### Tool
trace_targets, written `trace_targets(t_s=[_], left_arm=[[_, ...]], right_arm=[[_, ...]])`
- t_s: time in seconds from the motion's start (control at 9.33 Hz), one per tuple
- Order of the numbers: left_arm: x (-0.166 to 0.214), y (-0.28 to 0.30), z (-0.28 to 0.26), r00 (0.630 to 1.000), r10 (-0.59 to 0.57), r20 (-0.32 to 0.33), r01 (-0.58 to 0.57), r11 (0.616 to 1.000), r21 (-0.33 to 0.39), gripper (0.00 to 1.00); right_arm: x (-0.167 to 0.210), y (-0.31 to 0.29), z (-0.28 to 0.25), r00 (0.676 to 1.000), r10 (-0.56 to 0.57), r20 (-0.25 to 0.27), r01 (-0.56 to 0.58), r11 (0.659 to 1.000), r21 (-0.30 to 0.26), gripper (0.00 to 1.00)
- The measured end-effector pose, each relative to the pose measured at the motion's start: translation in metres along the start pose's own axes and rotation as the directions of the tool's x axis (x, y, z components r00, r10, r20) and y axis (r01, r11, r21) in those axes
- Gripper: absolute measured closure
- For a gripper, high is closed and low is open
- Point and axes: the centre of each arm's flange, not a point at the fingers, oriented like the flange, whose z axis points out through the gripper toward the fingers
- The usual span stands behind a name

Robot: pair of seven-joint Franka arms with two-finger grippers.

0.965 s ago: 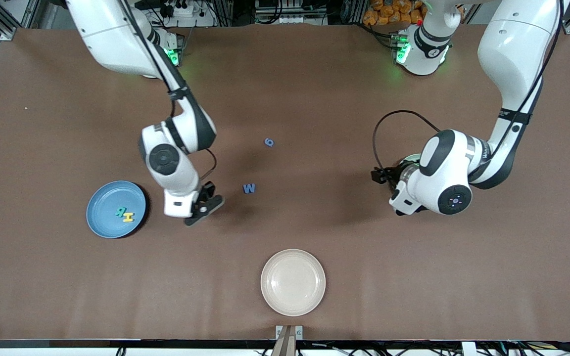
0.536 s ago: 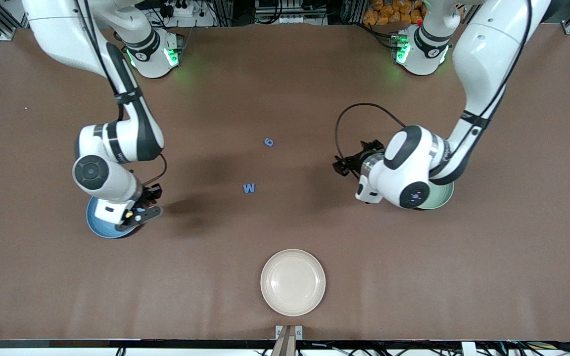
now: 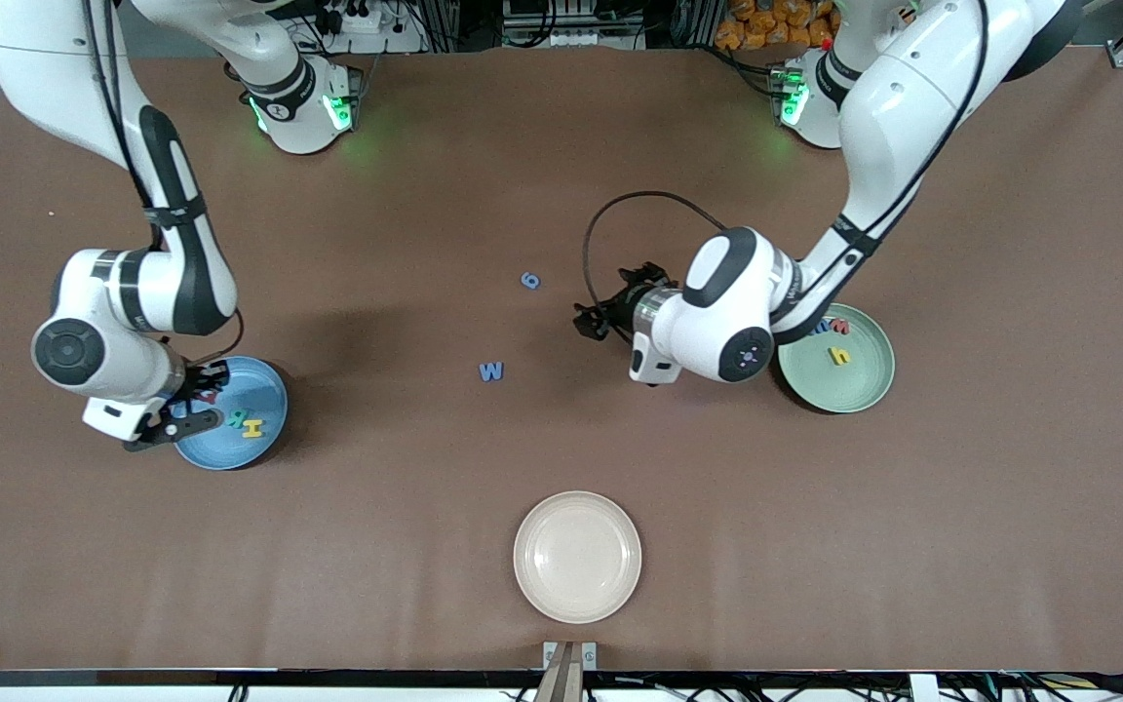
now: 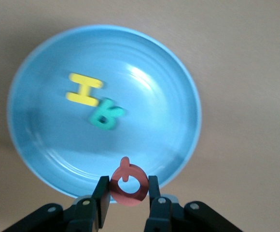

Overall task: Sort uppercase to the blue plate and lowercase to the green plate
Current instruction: 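Carry the pink Q to the blue plate while the left gripper reaches the g, then release the Q on the blue plate while the left gripper grasps the g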

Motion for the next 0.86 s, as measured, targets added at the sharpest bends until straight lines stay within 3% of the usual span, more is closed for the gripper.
trace_targets(t_s=[0.21, 0.43, 0.54, 0.86], left_arm=[[-0.01, 0.012, 0.05, 0.999, -0.016, 0.03, 0.016, 1.0, -0.024, 0.0], [-0.036, 0.023, 0.083, 1.0, -0.024, 0.014, 0.025, 0.998, -0.051, 0.0], [-0.049, 0.026, 0.102, 1.0, -0.017, 0.004, 0.017, 0.998, -0.056, 0.0], [-0.055, 0.023, 0.158, 0.999, -0.005, -0.037, 0.004, 1.0, -0.02, 0.0]], right_arm=[[-0.002, 0.002, 0.003, 1.0, 0.001, 0.005, -0.001, 1.0, 0.0, 0.34], [0.0, 0.001, 0.001, 1.0, -0.002, -0.005, 0.002, 1.0, -0.004, 0.05], [0.0, 0.001, 0.001, 1.0, -0.002, -0.01, 0.002, 1.0, -0.006, 0.0], [0.004, 0.0, 0.003, 1.0, -0.006, -0.026, 0.005, 1.0, -0.014, 0.0]])
